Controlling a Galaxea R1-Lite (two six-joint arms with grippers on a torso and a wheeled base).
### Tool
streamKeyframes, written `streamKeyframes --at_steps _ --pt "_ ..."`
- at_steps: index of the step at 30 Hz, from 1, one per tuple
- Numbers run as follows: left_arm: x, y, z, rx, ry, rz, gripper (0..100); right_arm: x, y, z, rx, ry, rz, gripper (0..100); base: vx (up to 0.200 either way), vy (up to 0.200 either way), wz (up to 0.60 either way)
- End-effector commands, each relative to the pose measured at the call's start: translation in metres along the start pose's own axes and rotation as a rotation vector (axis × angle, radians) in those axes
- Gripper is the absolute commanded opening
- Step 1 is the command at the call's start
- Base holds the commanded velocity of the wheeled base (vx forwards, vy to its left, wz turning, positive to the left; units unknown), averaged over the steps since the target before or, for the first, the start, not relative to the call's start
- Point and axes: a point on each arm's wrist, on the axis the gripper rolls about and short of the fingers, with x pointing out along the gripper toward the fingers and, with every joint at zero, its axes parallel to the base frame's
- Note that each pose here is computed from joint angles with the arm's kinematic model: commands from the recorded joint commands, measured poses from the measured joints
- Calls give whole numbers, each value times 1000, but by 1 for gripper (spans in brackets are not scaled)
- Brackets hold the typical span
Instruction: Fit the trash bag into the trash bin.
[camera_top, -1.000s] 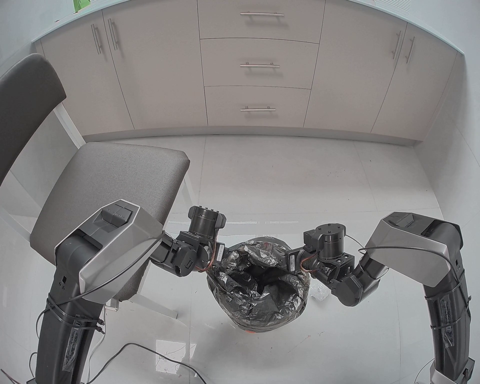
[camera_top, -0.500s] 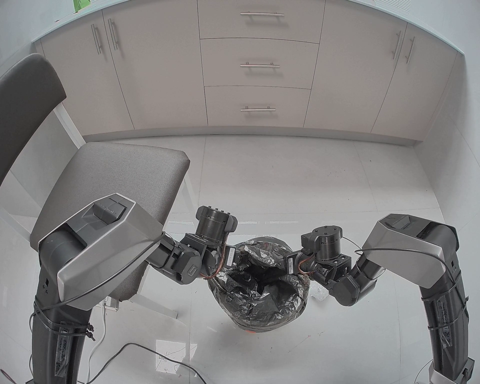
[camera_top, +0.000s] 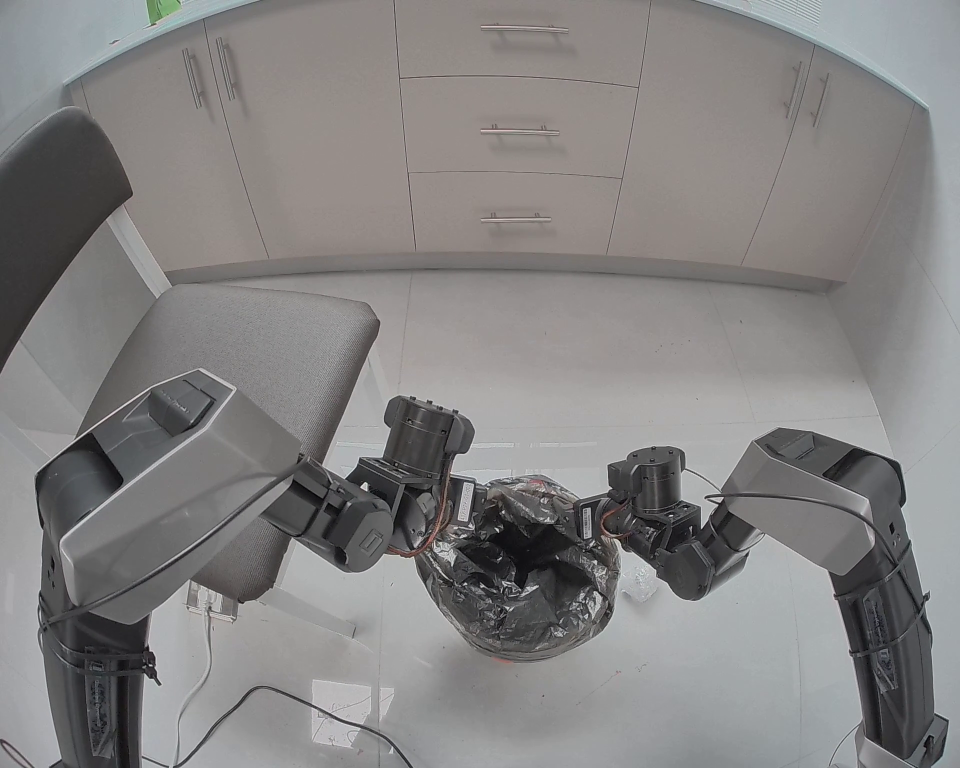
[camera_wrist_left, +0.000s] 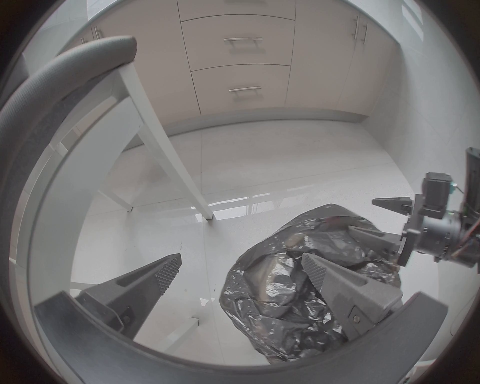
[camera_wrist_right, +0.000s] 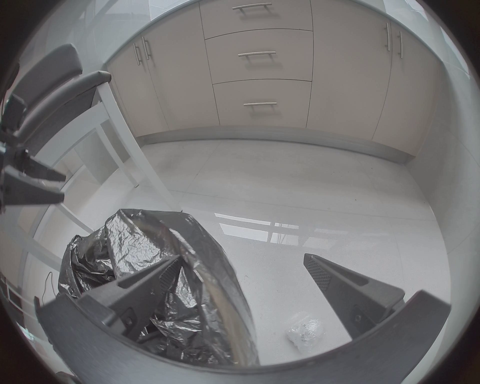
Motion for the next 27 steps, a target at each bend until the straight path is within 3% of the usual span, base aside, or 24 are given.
streamKeyframes --at_steps 1,8,17,27 --pt "-3 1 -1 1 2 1 100 4 -5 -1 4 -3 -13 100 0 0 0" --pt "0 1 -3 1 7 2 100 13 -21 0 16 16 -47 100 0 0 0" --pt "3 0 -8 5 20 4 100 9 -19 9 17 1 -41 100 0 0 0" --pt "5 -1 -10 6 21 5 100 11 -19 -7 10 63 -31 100 0 0 0"
